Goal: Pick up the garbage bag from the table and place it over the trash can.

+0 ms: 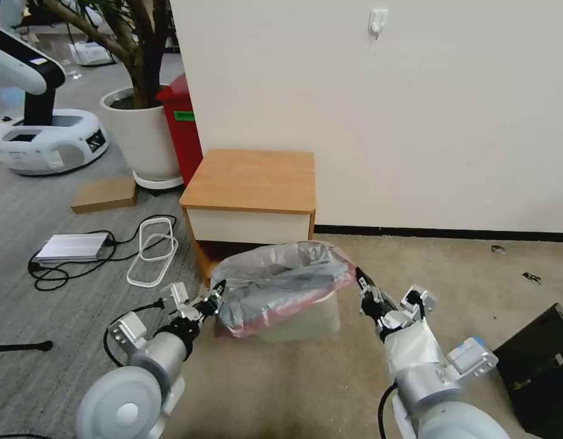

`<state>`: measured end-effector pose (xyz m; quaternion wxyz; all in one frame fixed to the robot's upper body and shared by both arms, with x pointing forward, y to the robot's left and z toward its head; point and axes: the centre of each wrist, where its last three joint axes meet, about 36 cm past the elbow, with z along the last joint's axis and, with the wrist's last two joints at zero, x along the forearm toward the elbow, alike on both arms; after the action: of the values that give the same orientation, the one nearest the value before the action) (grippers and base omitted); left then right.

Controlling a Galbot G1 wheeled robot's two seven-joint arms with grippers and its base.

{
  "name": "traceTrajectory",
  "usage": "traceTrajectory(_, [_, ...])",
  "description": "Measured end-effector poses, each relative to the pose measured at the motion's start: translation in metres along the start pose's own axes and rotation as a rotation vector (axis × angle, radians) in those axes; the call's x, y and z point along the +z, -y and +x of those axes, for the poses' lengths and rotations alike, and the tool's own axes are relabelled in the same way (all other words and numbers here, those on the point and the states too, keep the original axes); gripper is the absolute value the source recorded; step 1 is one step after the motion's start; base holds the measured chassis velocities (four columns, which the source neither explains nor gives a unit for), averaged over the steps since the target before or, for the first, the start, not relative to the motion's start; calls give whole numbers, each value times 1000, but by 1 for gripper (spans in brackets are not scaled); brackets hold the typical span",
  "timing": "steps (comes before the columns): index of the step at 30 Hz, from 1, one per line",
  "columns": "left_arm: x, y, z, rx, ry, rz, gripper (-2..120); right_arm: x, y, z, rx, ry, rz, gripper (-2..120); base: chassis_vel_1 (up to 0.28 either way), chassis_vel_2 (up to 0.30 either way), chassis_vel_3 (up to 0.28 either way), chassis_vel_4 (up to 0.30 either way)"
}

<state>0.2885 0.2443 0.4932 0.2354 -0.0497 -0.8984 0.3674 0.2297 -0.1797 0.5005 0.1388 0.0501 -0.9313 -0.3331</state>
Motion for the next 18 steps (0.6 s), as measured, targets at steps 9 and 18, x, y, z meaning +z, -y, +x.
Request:
traceTrajectory(9, [-6, 2, 3, 17, -20, 26, 9, 16, 18, -6, 3, -26, 57, 0, 0, 0, 0, 0])
traceTrajectory(18, [-7, 0, -4, -3, -5, 32, 9, -1, 0, 12, -51, 84, -99, 18, 0, 0, 0, 0])
